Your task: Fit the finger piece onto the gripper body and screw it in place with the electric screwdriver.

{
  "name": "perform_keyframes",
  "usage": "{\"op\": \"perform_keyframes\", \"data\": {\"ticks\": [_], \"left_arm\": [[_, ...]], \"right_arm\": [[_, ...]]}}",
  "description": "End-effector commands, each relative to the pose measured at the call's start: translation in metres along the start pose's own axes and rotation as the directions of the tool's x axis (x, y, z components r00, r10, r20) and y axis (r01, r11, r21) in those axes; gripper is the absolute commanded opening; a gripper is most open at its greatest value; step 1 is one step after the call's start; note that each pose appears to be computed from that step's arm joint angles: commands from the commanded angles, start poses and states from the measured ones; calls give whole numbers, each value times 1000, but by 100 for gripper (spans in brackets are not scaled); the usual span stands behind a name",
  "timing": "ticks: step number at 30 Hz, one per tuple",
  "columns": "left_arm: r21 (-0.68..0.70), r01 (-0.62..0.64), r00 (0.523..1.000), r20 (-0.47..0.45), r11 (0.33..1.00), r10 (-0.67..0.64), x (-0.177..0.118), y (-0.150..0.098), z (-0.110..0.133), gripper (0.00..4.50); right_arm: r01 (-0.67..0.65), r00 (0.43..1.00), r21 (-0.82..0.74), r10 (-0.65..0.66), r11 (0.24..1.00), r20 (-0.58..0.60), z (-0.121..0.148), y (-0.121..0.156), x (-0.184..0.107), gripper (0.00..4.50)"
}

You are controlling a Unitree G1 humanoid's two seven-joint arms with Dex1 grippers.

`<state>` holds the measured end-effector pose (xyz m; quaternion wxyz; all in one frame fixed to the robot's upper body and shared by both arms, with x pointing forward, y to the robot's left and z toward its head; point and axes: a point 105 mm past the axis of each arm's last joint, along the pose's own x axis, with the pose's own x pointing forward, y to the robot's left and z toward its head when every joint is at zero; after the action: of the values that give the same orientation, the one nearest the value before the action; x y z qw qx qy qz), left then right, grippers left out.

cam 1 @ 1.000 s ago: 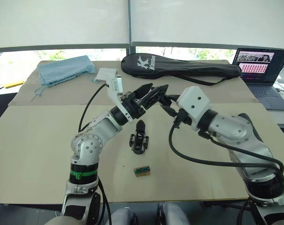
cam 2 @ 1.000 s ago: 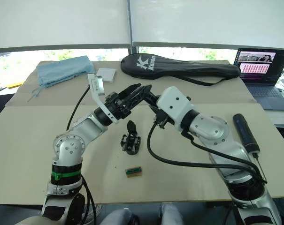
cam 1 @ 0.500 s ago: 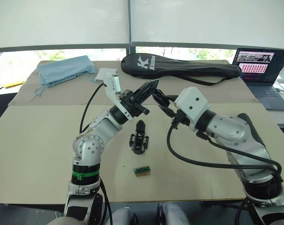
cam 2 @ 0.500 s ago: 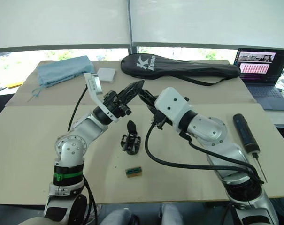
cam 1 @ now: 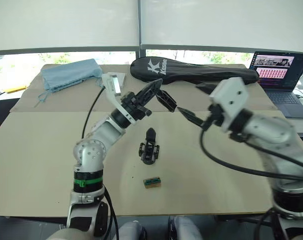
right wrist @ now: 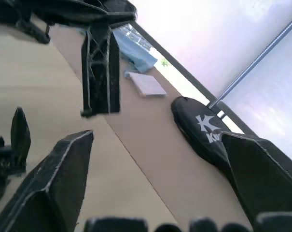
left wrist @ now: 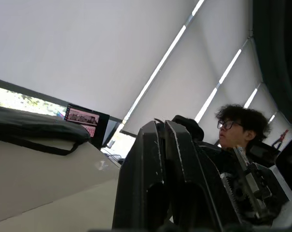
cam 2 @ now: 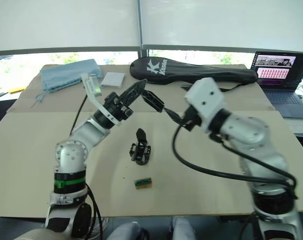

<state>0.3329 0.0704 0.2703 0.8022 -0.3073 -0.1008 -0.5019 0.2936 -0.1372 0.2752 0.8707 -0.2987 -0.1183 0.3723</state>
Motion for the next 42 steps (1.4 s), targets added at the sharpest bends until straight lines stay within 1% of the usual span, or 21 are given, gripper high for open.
{"op": "perform_keyframes", "data": {"ticks": [1,3,5,7,10,11,13,15,17,18,20,25,28,35,42], "left_arm": [[-15,154,984,-93,988,-155,2,-14,2,0],[-24,189,971,-142,982,-190,1,-14,1,0],[-27,221,958,-180,975,-222,1,-16,0,0],[-61,283,927,-238,957,-289,-1,-23,-2,0],[-118,359,869,-321,926,-378,-4,-34,-7,0],[-136,372,853,-339,918,-396,-5,-37,-9,0],[-175,410,803,-395,895,-446,-8,-45,-14,0],[-193,436,765,-435,879,-475,-9,-51,-19,0],[-211,451,739,-456,867,-495,-10,-55,-24,0],[-215,455,733,-461,864,-500,-10,-56,-25,0],[-233,468,717,-463,852,-521,-9,-61,-28,0],[-236,482,690,-491,844,-532,-9,-66,-36,0],[-223,480,691,-500,848,-523,-9,-65,-39,0],[-197,488,698,-497,850,-516,-5,-64,-38,0],[-190,492,686,-515,849,-513,-6,-63,-39,0]], "right_arm": [[-186,983,205,182,961,36,8,-1,-23,448],[-271,961,313,275,910,31,8,9,-26,448],[-320,941,400,337,859,29,8,16,-27,448],[-362,900,522,435,773,-19,4,26,-29,448],[-393,853,624,522,676,-28,4,37,-28,448],[-396,843,646,538,652,-27,5,39,-27,448],[-405,821,688,571,603,-17,7,46,-21,448],[-429,799,717,601,550,18,12,53,-14,448],[-458,779,723,625,518,45,17,60,-9,448],[-473,770,719,635,509,57,19,64,-7,448],[-500,751,730,653,467,97,24,67,-5,448],[-514,741,731,662,449,114,30,74,2,448],[-486,757,751,645,447,105,27,73,7,448],[-486,728,766,679,421,88,25,86,2,448],[-468,734,778,675,420,76,25,90,2,448]]}}
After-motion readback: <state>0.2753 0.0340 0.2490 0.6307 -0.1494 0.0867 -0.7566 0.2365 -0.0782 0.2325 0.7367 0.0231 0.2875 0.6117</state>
